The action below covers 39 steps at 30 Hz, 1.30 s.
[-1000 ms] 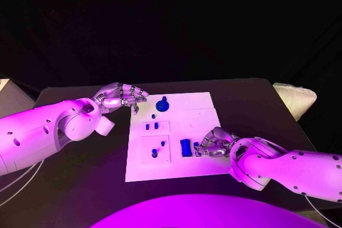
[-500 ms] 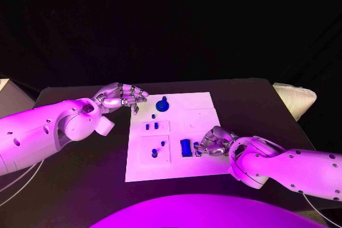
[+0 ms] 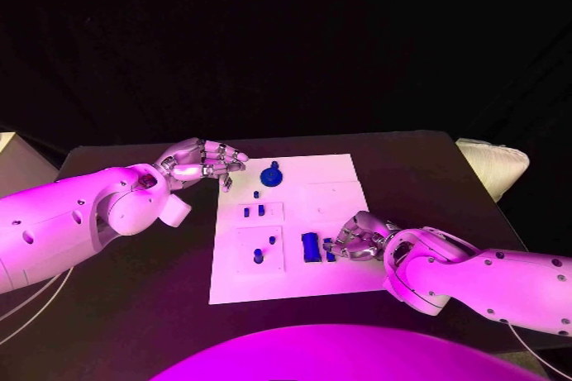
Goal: Assemble the parts on the task board
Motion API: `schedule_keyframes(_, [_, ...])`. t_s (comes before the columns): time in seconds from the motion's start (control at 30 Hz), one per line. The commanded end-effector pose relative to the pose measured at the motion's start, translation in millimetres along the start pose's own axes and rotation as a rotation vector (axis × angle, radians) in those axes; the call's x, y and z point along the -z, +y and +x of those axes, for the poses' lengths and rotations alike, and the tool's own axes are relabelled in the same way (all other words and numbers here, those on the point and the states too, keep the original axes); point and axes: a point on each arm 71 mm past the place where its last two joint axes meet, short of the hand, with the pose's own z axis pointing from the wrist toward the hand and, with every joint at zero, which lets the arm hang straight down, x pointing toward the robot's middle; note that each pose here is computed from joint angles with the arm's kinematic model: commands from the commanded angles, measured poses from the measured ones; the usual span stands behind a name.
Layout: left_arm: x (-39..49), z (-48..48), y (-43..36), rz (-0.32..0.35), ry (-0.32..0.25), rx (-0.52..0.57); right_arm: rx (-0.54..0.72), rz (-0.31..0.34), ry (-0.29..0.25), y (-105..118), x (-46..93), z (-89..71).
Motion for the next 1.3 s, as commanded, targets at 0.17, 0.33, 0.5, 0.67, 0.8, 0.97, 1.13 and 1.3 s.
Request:
schedule_keyframes(0.17, [-0.8,2.2,-0.8,0.007,0.017,0.011,0.033,-0.037,-0.003,-1,2.0,-2.1])
schedule_keyframes(0.33, [-0.6,1.7,-0.9,0.01,0.014,0.011,0.022,-0.048,-0.015,-7,3.5,-6.9])
schedule_keyframes(0.5, [-0.9,1.7,-0.9,0.011,0.012,0.01,0.02,-0.038,0.034,-12,2.3,-7.7])
schedule_keyframes(0.67, [-1.0,1.7,-0.8,0.012,0.012,0.01,0.022,-0.035,0.068,-11,-0.4,-5.5])
schedule_keyframes(0.8, [-1.2,1.6,-0.6,0.011,0.012,0.01,0.024,-0.033,0.081,-11,-2.0,-4.0])
schedule_keyframes(0.97, [-1.1,1.5,-0.4,0.01,0.012,0.011,0.034,-0.022,0.085,-12,-4.7,-3.0])
schedule_keyframes(1.13, [-1.2,1.7,-0.3,0.01,0.014,0.011,0.044,-0.013,0.092,-13,-7.2,-1.1])
schedule_keyframes(1.3, [-0.8,1.3,0.0,0.008,0.013,0.011,0.052,-0.011,0.088,-13,-8.2,-0.3])
